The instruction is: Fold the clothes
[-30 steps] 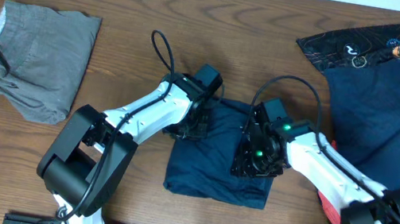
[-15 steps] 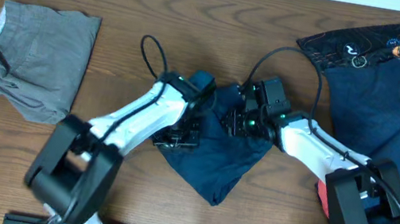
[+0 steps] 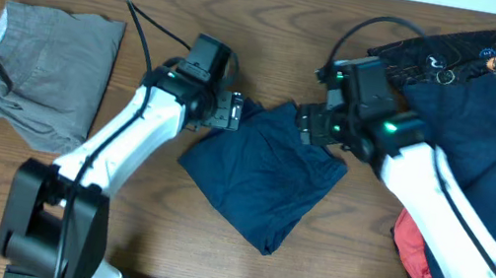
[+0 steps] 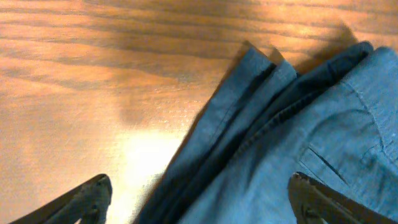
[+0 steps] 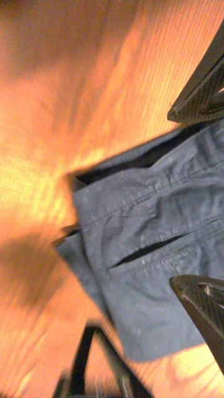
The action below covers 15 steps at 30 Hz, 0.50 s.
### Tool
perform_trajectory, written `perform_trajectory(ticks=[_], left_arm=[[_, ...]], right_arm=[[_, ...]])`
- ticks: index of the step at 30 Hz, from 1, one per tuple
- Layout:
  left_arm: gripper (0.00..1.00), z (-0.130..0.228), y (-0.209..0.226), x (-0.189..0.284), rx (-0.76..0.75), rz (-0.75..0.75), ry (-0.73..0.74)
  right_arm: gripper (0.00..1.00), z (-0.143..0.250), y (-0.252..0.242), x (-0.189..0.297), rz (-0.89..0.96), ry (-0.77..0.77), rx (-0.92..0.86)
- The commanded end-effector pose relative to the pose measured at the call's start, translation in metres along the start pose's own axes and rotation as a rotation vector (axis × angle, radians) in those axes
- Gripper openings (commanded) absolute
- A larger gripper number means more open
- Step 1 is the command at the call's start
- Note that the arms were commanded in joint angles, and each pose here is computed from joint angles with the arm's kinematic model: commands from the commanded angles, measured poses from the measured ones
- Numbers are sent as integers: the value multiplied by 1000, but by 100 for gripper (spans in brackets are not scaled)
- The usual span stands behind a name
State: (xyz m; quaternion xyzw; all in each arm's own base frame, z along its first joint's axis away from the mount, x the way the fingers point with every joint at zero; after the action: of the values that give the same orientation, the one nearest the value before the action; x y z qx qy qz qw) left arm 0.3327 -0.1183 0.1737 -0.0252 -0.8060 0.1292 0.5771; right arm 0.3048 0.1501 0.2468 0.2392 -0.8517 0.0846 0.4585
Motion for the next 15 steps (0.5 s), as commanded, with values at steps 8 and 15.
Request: perform_trajectory(ticks=[8,15], left_arm=[[95,18,-4,-54,-208,321,291],[58,39,-5,-82,-191,342,435]], right_arm=[[79,6,-9,55,95,-44,4],[79,13,-11,54,101,2,-4]])
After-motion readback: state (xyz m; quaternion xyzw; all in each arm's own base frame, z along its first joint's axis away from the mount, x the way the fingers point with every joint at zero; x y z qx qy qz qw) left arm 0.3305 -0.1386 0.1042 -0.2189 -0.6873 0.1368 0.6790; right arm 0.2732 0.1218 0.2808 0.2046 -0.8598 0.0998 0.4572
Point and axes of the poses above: each gripper's point midway between its finger pads, its own x axis back along the fingers, its own y axis along the line the jaws close on, z = x × y, the point moved 10 cm from there along x, back along the fingers, and after that the axes turned 12 degrees about x, right-handed, at the moved point
